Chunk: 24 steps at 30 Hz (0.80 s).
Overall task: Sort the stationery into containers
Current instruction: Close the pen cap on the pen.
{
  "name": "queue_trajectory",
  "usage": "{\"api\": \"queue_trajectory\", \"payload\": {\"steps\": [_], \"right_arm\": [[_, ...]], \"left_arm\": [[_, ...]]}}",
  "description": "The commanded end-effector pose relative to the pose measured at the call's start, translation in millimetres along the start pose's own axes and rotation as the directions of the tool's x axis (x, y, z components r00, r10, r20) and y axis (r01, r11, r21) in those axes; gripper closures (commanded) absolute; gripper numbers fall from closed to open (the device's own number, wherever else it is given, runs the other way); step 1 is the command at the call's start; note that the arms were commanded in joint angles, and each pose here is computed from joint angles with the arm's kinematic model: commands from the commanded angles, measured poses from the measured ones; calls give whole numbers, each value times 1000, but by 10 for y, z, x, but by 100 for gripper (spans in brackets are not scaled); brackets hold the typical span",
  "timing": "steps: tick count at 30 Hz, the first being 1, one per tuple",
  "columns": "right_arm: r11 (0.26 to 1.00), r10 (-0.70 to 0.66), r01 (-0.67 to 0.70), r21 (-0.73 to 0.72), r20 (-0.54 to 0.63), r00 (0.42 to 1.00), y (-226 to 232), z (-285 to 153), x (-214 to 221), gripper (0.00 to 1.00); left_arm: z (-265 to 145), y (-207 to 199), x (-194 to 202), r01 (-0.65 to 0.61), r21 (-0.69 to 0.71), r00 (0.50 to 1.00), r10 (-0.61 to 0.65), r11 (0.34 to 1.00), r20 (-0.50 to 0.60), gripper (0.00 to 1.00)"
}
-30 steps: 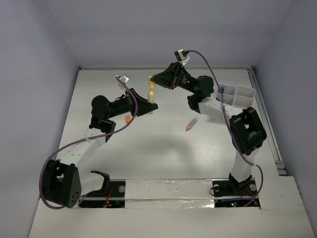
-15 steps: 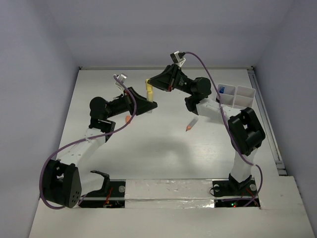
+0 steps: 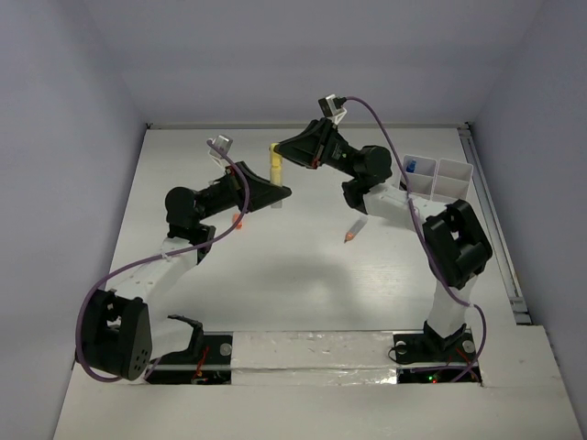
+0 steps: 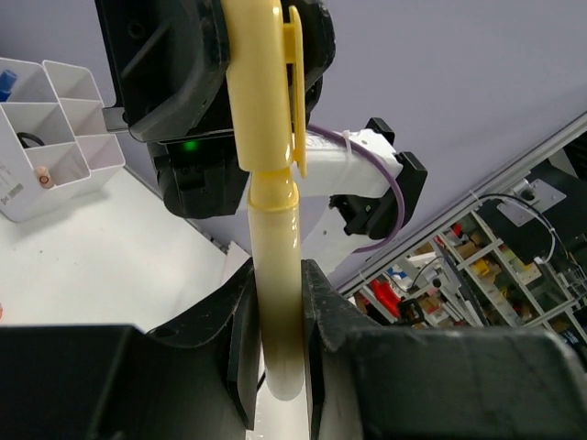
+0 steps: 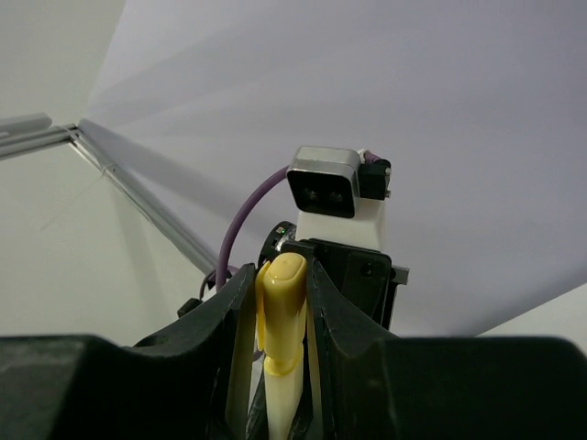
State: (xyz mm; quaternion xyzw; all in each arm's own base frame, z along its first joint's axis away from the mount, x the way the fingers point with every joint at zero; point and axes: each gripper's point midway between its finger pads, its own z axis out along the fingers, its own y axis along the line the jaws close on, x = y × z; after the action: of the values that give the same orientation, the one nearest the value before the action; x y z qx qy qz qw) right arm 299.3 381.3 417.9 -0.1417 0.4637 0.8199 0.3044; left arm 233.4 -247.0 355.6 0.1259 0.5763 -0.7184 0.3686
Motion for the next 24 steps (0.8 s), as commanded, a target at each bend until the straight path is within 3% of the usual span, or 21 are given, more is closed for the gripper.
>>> {"api": "queue_trajectory", "payload": {"steps": [1,14,24], "right_arm": [[901,-315,305,-310,20,949,882,-88,154,98],[909,-303,283,-305,-18,953,856,-94,288,98],[949,-283,258,-182,-128,950,501,-225,601,100]], "left_arm": [[-41,-694,-226,-302,202,949,275,932,152,100],[1,-698,-291,-343,147,935,324,928,141,100],[48,-954,-404,-373,163,925,353,913,140,100]]}}
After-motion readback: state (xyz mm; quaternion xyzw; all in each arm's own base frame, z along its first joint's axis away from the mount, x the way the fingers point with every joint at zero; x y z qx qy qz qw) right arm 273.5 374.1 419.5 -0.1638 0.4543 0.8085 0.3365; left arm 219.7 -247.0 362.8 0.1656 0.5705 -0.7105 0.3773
